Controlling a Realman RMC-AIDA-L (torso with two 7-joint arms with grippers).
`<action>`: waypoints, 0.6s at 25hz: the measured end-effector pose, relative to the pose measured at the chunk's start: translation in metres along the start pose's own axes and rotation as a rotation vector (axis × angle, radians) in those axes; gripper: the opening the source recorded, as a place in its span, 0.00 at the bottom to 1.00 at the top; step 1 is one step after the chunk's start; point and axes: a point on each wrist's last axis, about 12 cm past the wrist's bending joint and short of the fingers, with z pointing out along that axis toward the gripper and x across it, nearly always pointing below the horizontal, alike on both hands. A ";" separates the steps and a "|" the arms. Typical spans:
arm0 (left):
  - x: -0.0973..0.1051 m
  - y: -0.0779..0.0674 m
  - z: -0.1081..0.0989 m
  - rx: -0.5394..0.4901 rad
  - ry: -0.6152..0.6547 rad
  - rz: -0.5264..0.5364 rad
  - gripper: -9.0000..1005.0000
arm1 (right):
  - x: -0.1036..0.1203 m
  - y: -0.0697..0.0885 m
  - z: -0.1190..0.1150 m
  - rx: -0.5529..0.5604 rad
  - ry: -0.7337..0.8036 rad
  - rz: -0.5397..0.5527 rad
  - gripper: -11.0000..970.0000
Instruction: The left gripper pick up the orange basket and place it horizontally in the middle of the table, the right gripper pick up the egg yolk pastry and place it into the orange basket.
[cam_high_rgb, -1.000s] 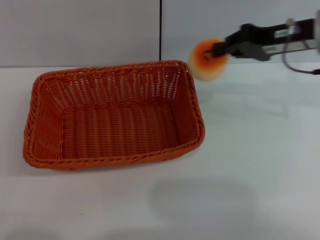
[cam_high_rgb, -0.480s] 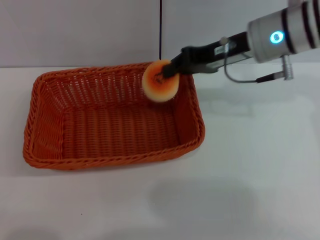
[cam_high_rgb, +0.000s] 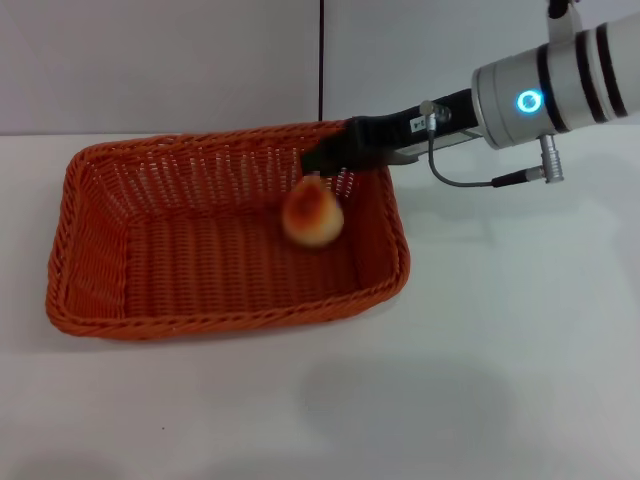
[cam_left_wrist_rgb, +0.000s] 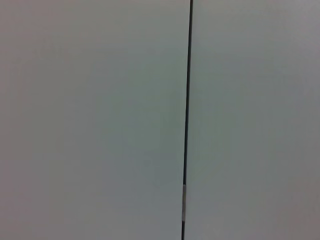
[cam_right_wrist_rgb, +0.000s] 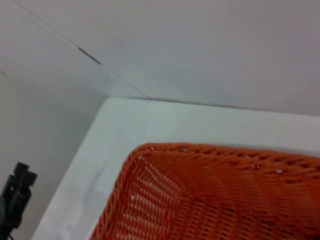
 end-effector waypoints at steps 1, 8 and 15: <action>0.000 0.000 0.000 0.000 0.000 0.000 0.71 | 0.001 -0.001 -0.002 -0.006 -0.009 0.000 0.07; 0.000 0.003 -0.007 -0.001 0.012 0.000 0.71 | 0.003 -0.004 -0.025 -0.036 -0.135 -0.054 0.44; 0.001 0.006 -0.018 -0.013 0.026 0.011 0.71 | 0.018 -0.016 -0.063 -0.146 -0.387 -0.201 0.56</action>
